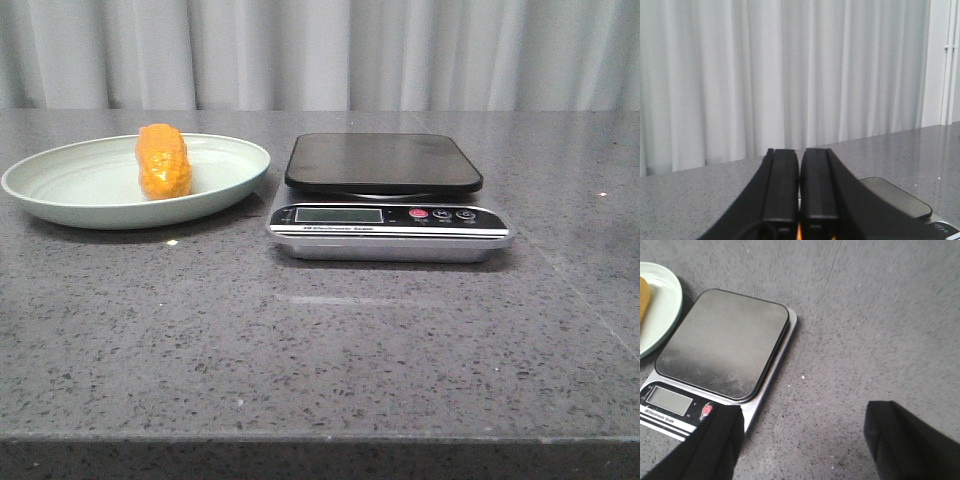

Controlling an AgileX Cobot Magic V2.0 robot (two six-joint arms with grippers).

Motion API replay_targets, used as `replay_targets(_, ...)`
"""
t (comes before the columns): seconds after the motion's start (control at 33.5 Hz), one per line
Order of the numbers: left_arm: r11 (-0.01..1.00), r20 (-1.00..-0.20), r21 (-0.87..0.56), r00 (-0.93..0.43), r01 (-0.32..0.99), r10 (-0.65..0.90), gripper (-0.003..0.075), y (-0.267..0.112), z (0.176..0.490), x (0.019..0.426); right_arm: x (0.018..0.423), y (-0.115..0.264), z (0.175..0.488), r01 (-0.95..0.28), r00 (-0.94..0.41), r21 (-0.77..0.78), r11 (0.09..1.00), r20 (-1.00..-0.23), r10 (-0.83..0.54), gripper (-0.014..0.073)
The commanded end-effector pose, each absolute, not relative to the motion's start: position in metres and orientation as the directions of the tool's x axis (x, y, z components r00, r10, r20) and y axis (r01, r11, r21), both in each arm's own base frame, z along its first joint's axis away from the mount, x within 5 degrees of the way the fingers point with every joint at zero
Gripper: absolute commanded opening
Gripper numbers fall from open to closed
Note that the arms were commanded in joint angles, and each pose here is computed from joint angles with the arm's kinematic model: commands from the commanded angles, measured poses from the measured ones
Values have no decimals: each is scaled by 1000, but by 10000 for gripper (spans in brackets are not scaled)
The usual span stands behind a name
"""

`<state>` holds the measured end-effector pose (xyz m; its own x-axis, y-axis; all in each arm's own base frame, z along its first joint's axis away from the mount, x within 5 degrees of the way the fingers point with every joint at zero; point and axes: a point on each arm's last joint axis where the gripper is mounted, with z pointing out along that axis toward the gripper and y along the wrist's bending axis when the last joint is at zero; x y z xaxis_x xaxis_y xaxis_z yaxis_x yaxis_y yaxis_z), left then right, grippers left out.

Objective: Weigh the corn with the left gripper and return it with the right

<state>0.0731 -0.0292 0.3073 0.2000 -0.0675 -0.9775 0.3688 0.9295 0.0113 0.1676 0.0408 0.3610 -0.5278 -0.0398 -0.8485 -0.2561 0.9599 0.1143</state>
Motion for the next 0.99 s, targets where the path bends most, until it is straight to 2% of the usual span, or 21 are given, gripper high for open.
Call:
replay_targets(0.0,930,-953,11,286,368,-102,134,-28,322,71,136,31,372,-240,-278,83,967,-960,13,597)
replay_targets(0.09,930,-953,11,286,368,-102,134,-28,322,71,74,18,342,-217,-21,58,974,-998,55,597)
replay_targets(0.18,930,-953,11,286,368,-102,134,-28,322,71,62,14,325,-207,41,50,977,-997,60,587)
replay_targets(0.27,930,-953,11,286,368,-102,134,-28,322,71,53,12,315,-203,80,42,978,-995,59,528)
replay_targets(0.33,930,-953,11,286,368,-102,134,-28,322,71,49,12,313,-201,107,41,979,-992,64,445)
replay_targets(0.39,930,-953,11,286,368,-102,134,-28,322,71,46,11,315,-199,137,41,979,-988,69,318)
replay_targets(0.45,930,-953,11,286,368,-102,134,-28,322,71,46,10,317,-195,165,42,980,-984,75,155)
replay_targets(0.48,930,-953,11,286,368,-102,134,-28,322,71,45,10,318,-194,170,43,980,-982,77,120)
replay_targets(0.57,930,-953,11,286,368,-102,134,-28,322,71,45,10,318,-195,172,48,980,-982,82,175)
replay_targets(0.96,930,-953,11,286,368,-102,134,-28,322,71,46,11,315,-200,142,48,979,-987,77,169)
